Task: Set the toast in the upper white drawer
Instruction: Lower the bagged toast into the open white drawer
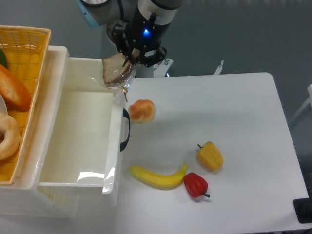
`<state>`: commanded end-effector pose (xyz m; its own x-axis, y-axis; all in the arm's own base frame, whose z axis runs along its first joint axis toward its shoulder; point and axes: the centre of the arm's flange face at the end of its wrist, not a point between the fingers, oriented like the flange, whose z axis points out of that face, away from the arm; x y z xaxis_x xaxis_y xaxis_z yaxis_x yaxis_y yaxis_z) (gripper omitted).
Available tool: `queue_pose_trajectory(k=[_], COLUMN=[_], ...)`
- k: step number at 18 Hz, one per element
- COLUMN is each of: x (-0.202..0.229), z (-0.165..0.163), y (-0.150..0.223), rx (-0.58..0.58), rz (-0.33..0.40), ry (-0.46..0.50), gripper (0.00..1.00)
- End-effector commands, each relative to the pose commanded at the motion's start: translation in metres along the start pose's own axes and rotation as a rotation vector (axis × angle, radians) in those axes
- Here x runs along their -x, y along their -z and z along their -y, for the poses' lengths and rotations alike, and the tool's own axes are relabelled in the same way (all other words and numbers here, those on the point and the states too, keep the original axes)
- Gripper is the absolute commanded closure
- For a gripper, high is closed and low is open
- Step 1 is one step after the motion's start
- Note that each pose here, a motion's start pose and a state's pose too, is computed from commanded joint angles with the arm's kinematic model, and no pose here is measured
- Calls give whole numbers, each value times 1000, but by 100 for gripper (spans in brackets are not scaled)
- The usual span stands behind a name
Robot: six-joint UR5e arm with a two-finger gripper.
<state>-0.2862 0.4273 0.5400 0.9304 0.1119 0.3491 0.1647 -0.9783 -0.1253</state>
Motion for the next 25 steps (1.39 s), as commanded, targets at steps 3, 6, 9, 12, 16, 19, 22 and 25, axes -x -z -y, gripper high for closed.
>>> queue_pose_trajectory(k=[3, 6, 9, 12, 16, 19, 22, 25], x=[-3, -10, -14, -14, -12, -13, -13, -13], z=[9, 20, 29, 32, 36, 39, 42, 43], y=[-14, -25, -33, -38, -42, -45, -51, -49], rx=[27, 35, 38, 46, 50, 45, 39, 31], rz=[-14, -16, -11, -14, -16, -10, 1, 21], ry=[7, 7, 16, 14, 25, 34, 26, 16], gripper=[86, 86, 86, 85, 82, 77, 41, 10])
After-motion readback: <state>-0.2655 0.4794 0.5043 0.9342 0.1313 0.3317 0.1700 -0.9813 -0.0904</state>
